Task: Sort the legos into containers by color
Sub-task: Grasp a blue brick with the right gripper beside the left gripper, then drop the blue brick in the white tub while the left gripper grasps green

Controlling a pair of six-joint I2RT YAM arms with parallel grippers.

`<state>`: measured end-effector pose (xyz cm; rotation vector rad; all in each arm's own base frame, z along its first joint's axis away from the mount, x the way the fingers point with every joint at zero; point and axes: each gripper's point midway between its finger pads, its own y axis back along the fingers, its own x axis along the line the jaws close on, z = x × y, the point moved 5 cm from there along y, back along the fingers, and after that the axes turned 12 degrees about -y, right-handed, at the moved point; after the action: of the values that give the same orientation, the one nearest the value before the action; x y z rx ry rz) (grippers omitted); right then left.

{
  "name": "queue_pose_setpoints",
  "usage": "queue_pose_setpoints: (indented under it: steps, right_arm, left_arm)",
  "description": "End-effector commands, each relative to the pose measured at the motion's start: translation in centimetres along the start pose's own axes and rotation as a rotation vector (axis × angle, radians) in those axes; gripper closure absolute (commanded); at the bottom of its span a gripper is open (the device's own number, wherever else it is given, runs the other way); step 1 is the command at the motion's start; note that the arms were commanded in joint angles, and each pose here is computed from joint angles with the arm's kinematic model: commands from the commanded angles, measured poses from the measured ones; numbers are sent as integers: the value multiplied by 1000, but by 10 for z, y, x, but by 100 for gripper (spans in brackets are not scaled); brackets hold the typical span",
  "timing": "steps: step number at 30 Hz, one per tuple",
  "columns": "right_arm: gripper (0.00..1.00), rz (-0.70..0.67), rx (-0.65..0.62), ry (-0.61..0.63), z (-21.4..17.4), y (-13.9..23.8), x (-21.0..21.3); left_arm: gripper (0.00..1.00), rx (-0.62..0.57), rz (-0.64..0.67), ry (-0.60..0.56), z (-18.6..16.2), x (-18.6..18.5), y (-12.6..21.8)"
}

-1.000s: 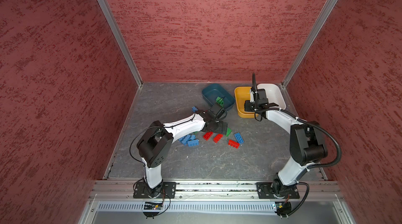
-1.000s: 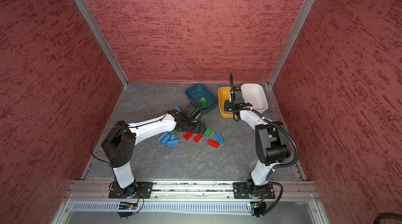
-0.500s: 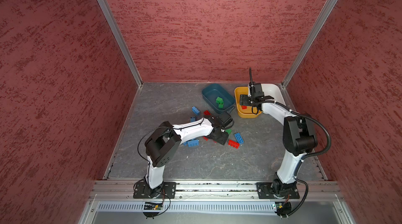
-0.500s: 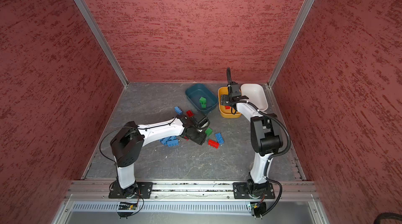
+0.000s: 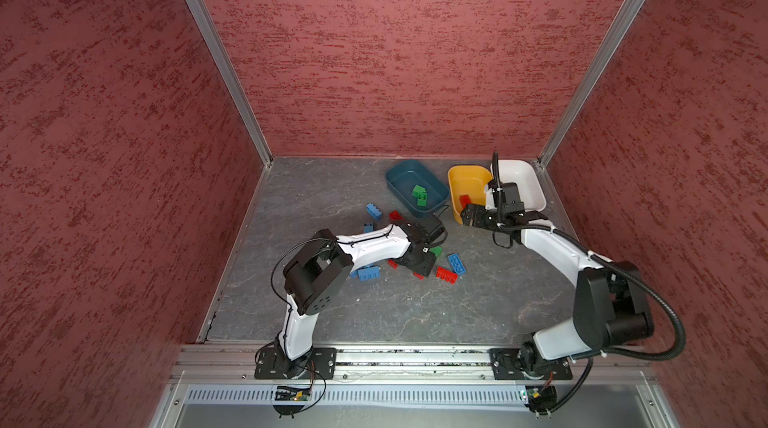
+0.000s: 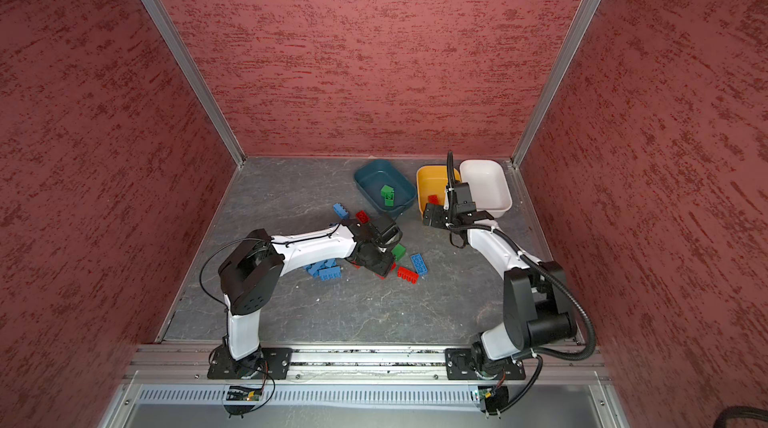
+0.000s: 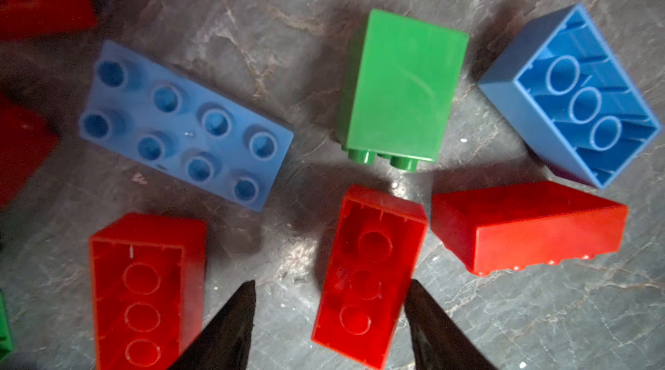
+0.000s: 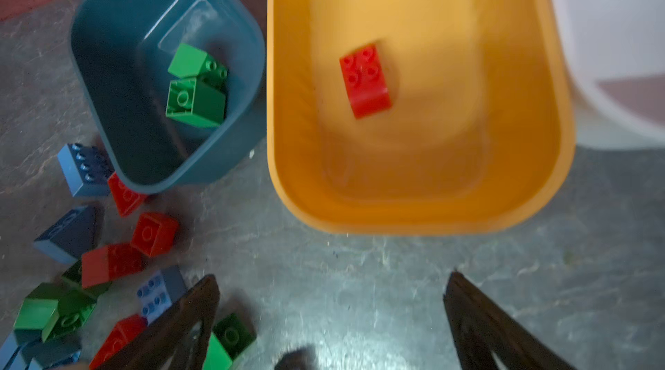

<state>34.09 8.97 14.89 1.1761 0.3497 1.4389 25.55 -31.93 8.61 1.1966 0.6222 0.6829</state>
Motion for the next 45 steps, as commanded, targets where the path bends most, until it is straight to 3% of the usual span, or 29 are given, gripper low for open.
queue_pose_setpoints:
  steps: [1,5,11,15,22,28,34,40,45]
  right_arm:
    - [1,52,151,-63,-43,8,2]
    - [3,82,265,-39,-80,2,9]
    - [16,-71,271,36,-95,-17,9]
    - [28,-125,268,73,-97,-23,10]
    - [37,-200,301,136,-109,-33,9]
    - [39,-238,287,172,-112,-36,9]
    - [51,-263,258,192,-110,-38,5]
    - [69,-205,189,172,-99,-33,11]
    - [72,-118,138,85,-84,-28,19]
  left_arm:
    - [34,16,-50,54,-3,3,-12]
    - [32,-23,-109,41,0,-6,-7]
    - [27,-68,-154,42,-1,-10,0]
    - [17,-95,-154,56,-2,-9,5]
    - [1,-134,-153,64,0,-9,11]
    - [1,-187,-160,62,5,-9,19]
    - [1,-279,-119,65,14,-5,38]
    - [1,-385,-102,63,31,-4,57]
    - [1,-446,-77,28,53,-14,62]
